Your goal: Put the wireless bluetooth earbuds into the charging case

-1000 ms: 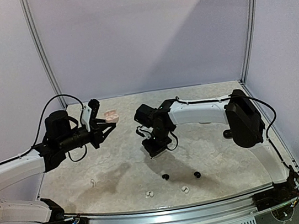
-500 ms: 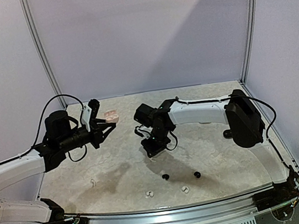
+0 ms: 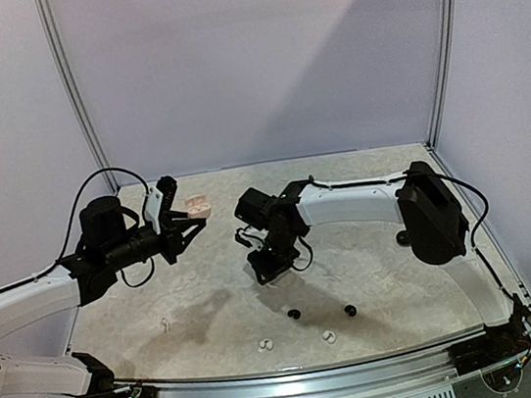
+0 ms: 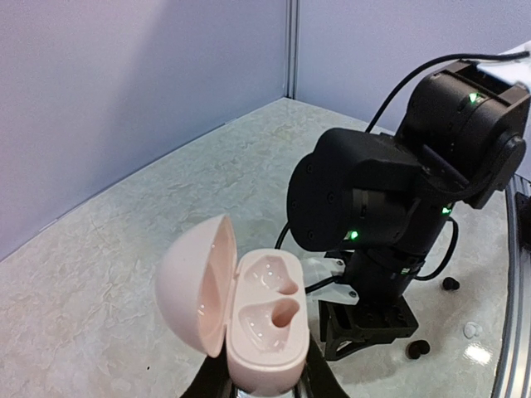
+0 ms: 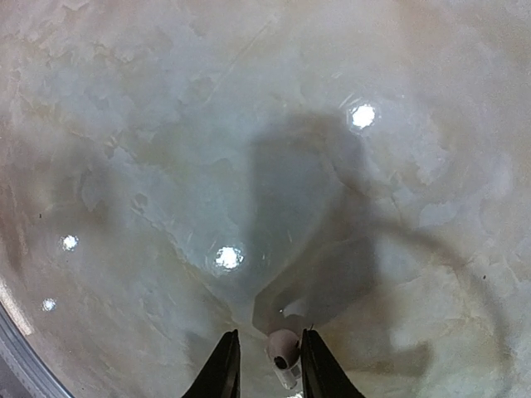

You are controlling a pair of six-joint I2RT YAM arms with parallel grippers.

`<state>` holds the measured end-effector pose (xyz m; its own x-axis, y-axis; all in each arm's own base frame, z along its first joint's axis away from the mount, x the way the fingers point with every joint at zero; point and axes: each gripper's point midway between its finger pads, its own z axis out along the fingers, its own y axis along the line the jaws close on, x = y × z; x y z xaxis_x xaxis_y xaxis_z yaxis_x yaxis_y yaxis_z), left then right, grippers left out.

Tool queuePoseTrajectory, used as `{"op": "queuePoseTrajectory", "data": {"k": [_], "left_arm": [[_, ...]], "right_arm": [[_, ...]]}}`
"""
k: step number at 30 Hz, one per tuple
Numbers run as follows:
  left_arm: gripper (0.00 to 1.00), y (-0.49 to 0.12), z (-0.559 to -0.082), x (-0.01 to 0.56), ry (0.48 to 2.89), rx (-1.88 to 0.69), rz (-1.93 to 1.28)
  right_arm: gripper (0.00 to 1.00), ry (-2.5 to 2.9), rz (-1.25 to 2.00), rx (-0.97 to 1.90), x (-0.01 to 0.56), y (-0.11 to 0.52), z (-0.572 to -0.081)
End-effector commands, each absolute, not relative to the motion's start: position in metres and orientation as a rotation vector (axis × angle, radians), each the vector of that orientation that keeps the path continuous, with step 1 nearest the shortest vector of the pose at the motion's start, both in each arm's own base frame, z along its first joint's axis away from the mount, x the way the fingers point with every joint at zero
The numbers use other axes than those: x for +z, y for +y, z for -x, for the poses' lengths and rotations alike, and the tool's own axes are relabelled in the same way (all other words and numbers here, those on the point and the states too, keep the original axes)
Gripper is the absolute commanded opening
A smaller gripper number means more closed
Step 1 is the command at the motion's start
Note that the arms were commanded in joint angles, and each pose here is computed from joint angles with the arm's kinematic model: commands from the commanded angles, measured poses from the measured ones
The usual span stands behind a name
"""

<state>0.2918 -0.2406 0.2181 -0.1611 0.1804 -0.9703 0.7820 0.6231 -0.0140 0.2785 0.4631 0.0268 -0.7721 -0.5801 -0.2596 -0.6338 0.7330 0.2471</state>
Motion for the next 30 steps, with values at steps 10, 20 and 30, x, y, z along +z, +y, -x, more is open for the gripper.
{"op": "queuePoseTrajectory", "data": {"k": [10,20,30], "left_arm": [[0.0,-0.245,-0.289,0.222,1.664,-0.643,-0.821],[0.0,-0.242,-0.294,0.235,1.626,-0.622,-0.782],[0.0,-0.254,-0.28,0.306,1.28,-0.649,-0.84]], "right_arm": [[0.13,2.798,1.024,0.419,0.003,0.458,-0.271],[0.0,2.707,0.974,0.432,0.055,0.462,-0.291],[0.0,2.023,0.666,0.677,0.312,0.464,-0.348]]}}
